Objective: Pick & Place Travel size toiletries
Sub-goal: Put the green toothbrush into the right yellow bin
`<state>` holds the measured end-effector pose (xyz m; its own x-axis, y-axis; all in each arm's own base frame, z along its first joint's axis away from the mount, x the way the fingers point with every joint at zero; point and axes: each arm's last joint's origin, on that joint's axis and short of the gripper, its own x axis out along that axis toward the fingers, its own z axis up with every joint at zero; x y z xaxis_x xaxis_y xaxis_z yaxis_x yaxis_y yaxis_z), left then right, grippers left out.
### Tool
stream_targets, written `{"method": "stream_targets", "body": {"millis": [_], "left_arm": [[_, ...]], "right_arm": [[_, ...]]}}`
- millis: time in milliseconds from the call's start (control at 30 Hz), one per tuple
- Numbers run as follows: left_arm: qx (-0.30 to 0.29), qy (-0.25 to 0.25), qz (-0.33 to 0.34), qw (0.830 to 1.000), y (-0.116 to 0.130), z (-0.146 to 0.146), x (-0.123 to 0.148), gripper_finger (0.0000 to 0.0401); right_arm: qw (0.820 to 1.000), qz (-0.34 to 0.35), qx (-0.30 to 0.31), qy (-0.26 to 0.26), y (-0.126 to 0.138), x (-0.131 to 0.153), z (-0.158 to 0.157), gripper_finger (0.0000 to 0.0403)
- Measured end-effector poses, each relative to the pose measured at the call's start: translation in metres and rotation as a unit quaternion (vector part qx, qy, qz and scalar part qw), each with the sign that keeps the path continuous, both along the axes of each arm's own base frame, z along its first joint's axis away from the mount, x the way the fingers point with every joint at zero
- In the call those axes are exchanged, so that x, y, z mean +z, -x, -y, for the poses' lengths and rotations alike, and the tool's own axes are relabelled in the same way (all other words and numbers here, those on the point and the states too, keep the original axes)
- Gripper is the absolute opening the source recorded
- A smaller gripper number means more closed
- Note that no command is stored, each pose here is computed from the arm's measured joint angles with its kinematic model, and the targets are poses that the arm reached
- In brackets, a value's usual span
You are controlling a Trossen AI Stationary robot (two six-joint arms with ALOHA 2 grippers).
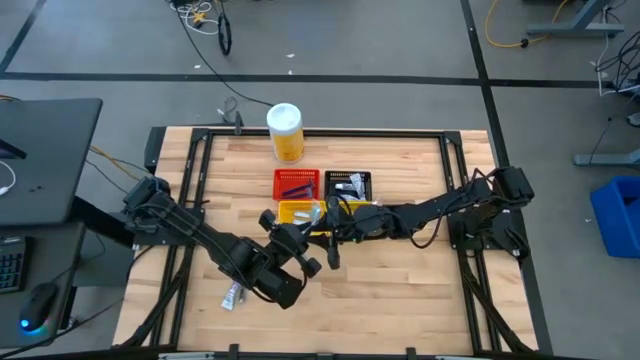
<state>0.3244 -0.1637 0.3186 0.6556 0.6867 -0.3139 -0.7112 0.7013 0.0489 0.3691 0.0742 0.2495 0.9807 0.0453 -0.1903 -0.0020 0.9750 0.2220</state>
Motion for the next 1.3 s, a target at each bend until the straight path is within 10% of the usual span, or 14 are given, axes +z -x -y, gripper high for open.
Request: {"method": "stream_targets", "body": {"millis": [333, 733, 1000, 1300], "left_arm": [[-0.009, 0.006, -0.010, 1.000, -0.001, 0.000, 0.000, 0.0045], [-0.040, -0.002, -0.056, 0.998, -0.001, 0.000, -0.002, 0.0087], [-0.061, 0.016, -0.099, 0.993, 0.003, -0.001, -0.007, 0.0120], [-0.045, 0.014, -0.122, 0.991, 0.000, -0.014, -0.009, 0.0101]], "right_arm": [[1.000, -0.004, -0.010, 0.024, 0.000, -0.001, 0.001, 0.0033], [0.987, -0.102, -0.098, 0.080, 0.008, -0.017, 0.008, 0.0028], [0.945, -0.235, -0.156, 0.163, 0.054, 0.002, 0.023, 0.0027], [0.881, -0.421, -0.022, 0.213, 0.094, -0.010, 0.027, 0.0030]]}}
